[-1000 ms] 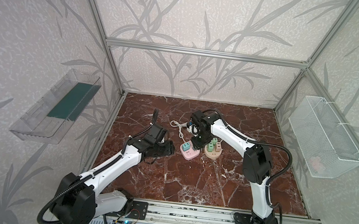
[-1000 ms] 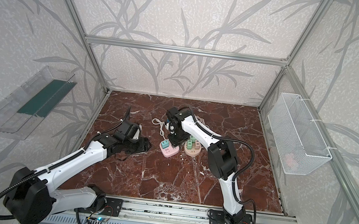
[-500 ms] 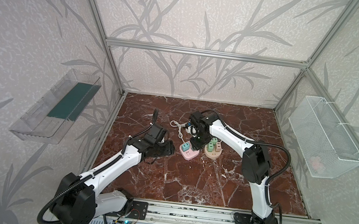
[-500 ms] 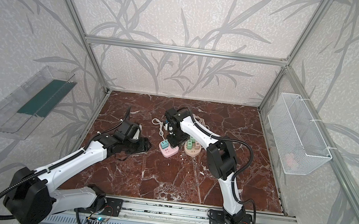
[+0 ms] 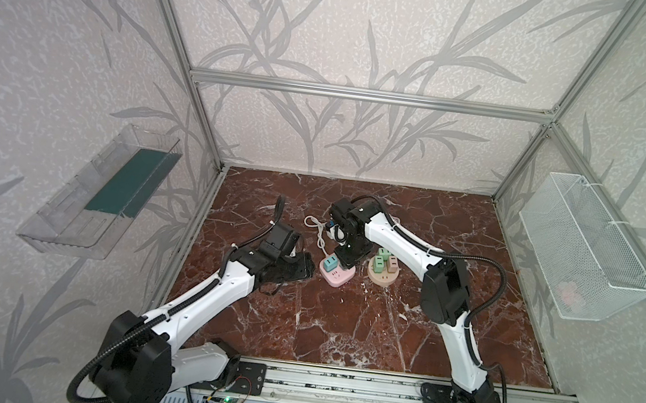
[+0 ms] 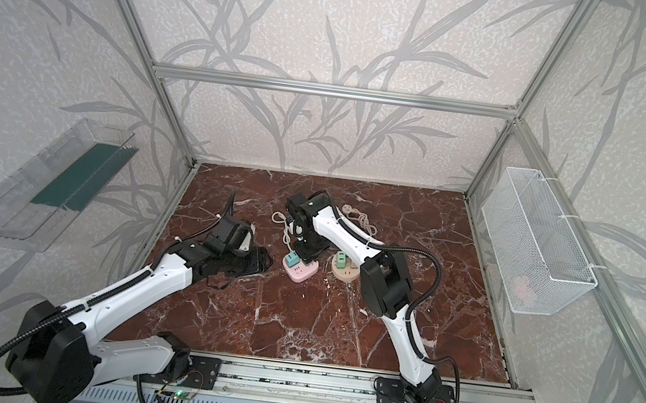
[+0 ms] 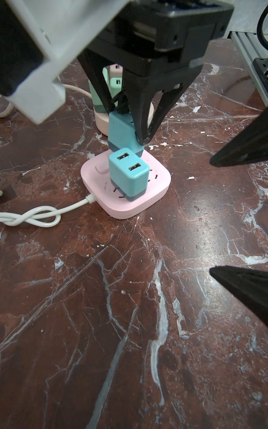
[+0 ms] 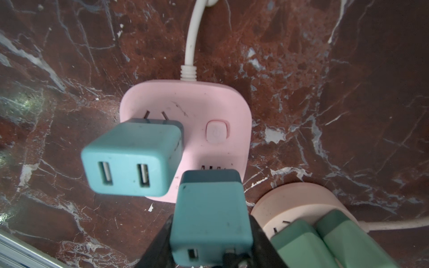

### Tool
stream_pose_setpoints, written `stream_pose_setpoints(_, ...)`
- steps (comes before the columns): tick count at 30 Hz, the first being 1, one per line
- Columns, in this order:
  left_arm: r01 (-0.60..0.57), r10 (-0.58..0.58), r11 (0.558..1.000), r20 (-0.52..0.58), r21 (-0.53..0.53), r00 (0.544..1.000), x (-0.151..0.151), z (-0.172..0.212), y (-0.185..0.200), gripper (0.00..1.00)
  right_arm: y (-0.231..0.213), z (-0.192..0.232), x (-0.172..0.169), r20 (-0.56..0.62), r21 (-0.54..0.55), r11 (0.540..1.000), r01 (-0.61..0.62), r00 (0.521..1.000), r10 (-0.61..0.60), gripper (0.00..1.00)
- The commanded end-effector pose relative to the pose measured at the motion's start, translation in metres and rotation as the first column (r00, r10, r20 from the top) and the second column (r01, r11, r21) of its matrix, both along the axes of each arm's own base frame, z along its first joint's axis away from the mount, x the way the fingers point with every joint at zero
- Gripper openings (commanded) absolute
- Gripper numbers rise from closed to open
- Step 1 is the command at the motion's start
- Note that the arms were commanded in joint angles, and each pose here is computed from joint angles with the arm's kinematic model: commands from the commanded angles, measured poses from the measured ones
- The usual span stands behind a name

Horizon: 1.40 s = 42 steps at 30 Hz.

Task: Insert the plug
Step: 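Press the teal cabled adapter into the pink strip beside the first adapter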

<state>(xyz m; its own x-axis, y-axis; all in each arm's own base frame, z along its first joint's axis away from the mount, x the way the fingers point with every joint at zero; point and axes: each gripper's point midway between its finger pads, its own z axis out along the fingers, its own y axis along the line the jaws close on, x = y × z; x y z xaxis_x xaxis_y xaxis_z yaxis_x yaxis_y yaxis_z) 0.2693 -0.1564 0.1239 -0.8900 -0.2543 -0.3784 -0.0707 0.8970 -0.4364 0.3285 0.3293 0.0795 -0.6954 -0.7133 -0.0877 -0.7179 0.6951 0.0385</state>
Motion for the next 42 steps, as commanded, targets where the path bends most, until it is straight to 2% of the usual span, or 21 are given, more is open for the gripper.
stream_pose_setpoints(1, 0.003, -0.003, 1.0, -0.005, 0.011, 1.0, 0.0, -0.005, 0.0, 0.67, -0.01, -0.027, -0.013, -0.089, -0.089, 0.995, -0.033, 0.996, 0.025, 0.0)
stream_pose_setpoints(8, 0.007, -0.007, 1.0, -0.011, 0.004, 1.0, 0.0, -0.009, -0.002, 0.66, -0.013, -0.049, -0.017, -0.154, -0.162, 0.985, -0.066, 0.987, 0.041, 0.0)
stream_pose_setpoints(21, 0.01, -0.01, 1.0, -0.013, 0.009, 1.0, 0.0, -0.011, -0.002, 0.67, -0.011, -0.089, -0.028, -0.27, -0.186, 0.978, -0.095, 0.962, 0.042, 0.0)
stream_pose_setpoints(29, 0.011, -0.011, 1.0, -0.019, 0.018, 1.0, 0.001, -0.017, -0.001, 0.66, -0.014, -0.106, -0.027, -0.287, -0.237, 0.968, -0.088, 0.958, 0.017, 0.0)
stream_pose_setpoints(35, 0.019, -0.019, 1.0, -0.012, 0.022, 1.0, 0.003, -0.015, -0.002, 0.66, -0.011, -0.096, -0.019, -0.23, -0.237, 0.971, 0.007, 0.971, -0.063, 0.0)
stream_pose_setpoints(42, 0.02, -0.02, 1.0, 0.004, 0.009, 1.0, 0.003, -0.01, -0.003, 0.67, 0.01, -0.054, 0.0, -0.121, -0.11, 0.973, 0.202, 0.969, -0.215, 0.0)
